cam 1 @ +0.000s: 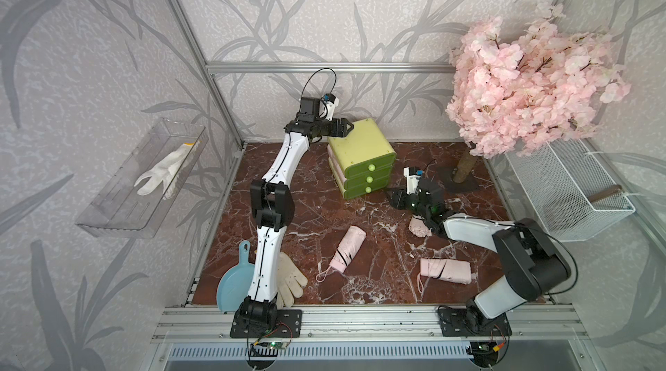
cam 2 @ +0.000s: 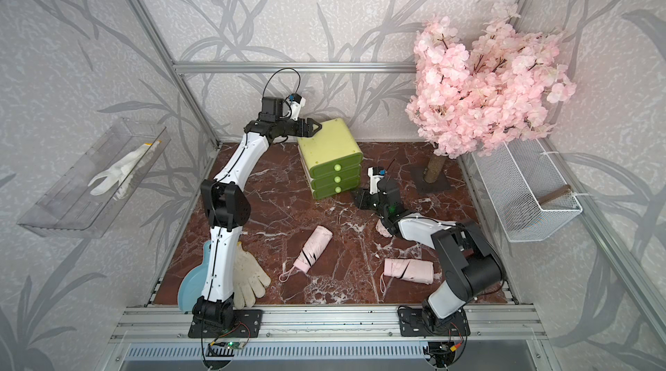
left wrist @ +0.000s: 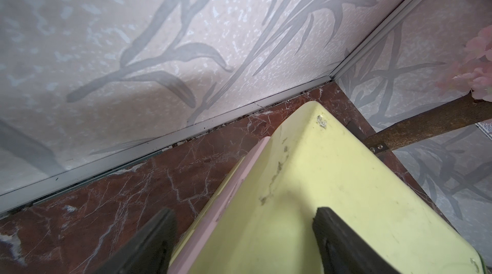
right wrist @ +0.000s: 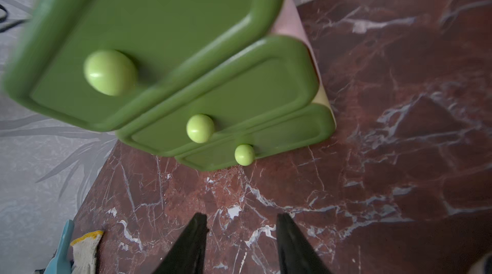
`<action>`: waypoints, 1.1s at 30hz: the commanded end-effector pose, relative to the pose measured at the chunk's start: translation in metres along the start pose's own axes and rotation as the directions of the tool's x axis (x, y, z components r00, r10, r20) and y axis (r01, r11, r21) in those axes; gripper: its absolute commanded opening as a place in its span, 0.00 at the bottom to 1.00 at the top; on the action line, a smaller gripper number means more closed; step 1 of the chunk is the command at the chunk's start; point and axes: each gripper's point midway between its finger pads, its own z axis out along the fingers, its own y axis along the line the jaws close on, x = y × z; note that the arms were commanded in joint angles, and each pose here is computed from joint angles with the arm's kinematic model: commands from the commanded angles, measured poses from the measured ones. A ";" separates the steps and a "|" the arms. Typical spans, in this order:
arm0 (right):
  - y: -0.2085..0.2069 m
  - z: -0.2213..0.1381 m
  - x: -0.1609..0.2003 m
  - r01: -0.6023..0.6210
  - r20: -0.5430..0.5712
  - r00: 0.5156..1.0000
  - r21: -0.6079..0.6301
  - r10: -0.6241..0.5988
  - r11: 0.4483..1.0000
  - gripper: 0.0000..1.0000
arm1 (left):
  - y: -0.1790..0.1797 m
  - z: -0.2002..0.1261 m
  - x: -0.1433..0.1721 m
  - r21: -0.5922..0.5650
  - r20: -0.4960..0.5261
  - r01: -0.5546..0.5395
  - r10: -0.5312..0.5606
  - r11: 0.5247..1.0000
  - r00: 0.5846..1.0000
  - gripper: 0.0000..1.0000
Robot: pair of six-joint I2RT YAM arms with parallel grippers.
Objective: Place the umbrella in the drawer by color
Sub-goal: Open the drawer in the storage box.
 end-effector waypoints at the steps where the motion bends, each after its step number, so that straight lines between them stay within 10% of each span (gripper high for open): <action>1: 0.015 0.016 -0.019 -0.040 0.118 0.991 -0.142 0.057 0.989 0.43 | -0.017 0.009 0.048 0.010 -0.167 0.073 -0.070 0.997 0.983 0.85; 23: -0.003 0.101 0.015 -0.163 0.061 0.983 -0.156 0.174 0.974 0.45 | -0.014 0.013 0.058 -0.003 -0.187 0.071 -0.070 0.998 0.980 0.83; 33: 0.002 0.090 0.010 -0.107 0.101 0.987 -0.162 0.125 0.981 0.15 | -0.011 0.011 0.056 -0.015 -0.185 0.064 -0.065 0.998 0.981 0.83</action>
